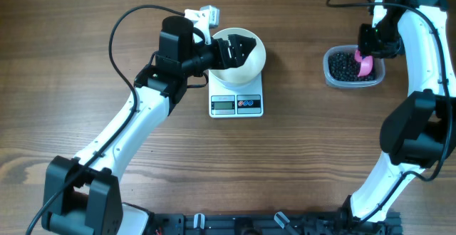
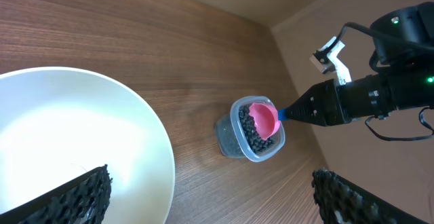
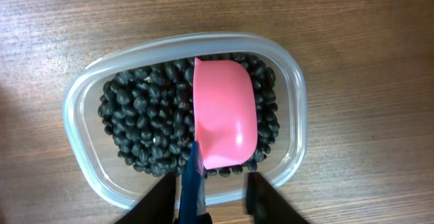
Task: Scoop item into bowl and weigh 150g on scale
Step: 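Dip the pink scoop into the black beans with the right gripper, then release the scoop in the tub and lift the right gripper away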
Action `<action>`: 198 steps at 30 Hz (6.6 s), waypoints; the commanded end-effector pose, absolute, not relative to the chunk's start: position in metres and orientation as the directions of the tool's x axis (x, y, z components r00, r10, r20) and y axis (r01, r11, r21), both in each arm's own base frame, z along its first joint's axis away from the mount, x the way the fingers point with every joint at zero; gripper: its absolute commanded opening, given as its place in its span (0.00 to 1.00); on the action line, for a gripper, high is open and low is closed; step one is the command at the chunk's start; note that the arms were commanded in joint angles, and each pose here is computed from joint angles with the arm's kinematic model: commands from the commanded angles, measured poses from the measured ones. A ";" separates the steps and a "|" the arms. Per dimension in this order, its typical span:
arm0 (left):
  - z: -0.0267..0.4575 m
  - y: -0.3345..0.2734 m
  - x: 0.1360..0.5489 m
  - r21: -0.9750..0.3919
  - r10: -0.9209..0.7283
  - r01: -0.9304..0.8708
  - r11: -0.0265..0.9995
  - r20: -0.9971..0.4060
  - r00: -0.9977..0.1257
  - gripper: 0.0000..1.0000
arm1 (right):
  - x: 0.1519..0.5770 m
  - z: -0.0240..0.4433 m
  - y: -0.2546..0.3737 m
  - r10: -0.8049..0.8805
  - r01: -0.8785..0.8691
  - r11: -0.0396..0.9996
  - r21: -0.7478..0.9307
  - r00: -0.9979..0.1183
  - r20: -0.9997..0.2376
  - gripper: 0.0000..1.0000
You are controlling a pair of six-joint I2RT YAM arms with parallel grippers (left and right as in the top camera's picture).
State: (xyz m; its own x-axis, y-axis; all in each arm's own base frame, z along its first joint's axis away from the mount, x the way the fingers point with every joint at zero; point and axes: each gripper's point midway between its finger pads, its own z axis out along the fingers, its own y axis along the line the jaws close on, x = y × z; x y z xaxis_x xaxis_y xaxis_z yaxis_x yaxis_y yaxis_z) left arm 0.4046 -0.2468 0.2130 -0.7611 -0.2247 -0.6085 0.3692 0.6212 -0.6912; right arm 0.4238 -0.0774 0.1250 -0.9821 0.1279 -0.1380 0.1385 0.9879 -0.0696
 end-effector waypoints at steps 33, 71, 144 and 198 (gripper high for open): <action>0.213 -0.242 0.407 -0.671 -0.219 0.371 0.642 -0.624 -0.750 1.00 | 0.407 0.072 -0.113 0.161 0.177 0.945 -0.275 -0.984 -0.079 0.14; 0.213 -0.242 0.407 -0.672 -0.219 0.370 0.642 -0.623 -0.751 1.00 | 0.429 0.110 -0.109 0.225 0.224 0.974 0.025 -0.961 -0.161 1.00; 0.212 -0.240 0.409 -0.666 -0.226 0.360 0.654 -0.626 -0.746 1.00 | 0.428 0.103 -0.038 0.208 0.113 0.897 0.427 -0.961 -0.184 0.04; 0.228 -0.239 0.402 -0.652 -0.213 0.399 0.645 -0.655 -0.725 0.04 | 0.478 0.165 -0.117 0.235 0.145 0.964 0.225 -0.861 -0.451 1.00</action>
State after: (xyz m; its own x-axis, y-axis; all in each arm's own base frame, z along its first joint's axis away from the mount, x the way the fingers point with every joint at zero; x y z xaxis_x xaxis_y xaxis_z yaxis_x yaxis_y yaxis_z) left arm 0.4044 -0.2420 0.2040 -0.7620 -0.2049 -0.6143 0.3582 0.6569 -0.6634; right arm 0.4698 -0.1086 0.1602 -0.8770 0.2298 -0.4221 0.1355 0.9609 0.2416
